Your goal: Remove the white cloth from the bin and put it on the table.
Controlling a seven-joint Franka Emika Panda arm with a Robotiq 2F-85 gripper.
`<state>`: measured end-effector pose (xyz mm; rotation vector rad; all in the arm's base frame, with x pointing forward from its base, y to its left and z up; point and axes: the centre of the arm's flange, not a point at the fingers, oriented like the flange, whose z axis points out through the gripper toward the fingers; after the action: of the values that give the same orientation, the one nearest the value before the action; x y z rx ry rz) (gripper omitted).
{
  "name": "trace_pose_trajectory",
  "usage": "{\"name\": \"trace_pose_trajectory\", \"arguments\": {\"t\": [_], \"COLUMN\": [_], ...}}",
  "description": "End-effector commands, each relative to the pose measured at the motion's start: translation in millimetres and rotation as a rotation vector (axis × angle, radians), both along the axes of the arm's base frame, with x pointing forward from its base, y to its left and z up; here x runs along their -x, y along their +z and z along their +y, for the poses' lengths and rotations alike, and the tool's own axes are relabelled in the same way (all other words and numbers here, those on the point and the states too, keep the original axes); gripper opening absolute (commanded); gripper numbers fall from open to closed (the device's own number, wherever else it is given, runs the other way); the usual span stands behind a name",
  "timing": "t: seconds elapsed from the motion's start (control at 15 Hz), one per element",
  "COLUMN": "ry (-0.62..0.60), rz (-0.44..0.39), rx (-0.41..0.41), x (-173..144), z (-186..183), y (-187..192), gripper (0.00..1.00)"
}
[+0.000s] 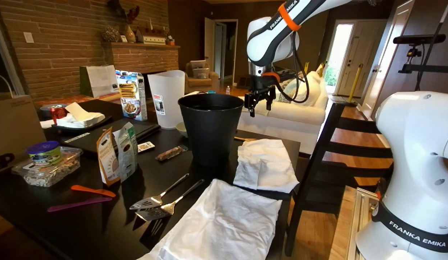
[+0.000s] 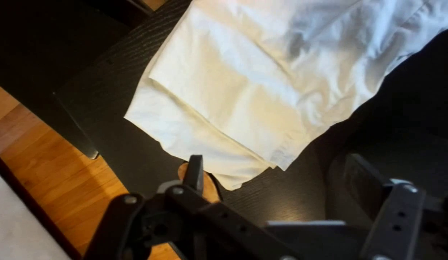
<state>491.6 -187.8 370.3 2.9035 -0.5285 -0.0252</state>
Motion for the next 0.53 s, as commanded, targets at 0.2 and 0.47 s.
{"name": "trace_pose_trajectory", "arguments": {"t": [0.2,0.47], "ry": [0.082,0.124], "rz": [-0.035,-0.020], "rx": [-0.136,-0.116], "x": [32.5,35.9], "z": [21.5,15.5], "y": [59.5,79.8], "gripper": [1.00,1.00]}}
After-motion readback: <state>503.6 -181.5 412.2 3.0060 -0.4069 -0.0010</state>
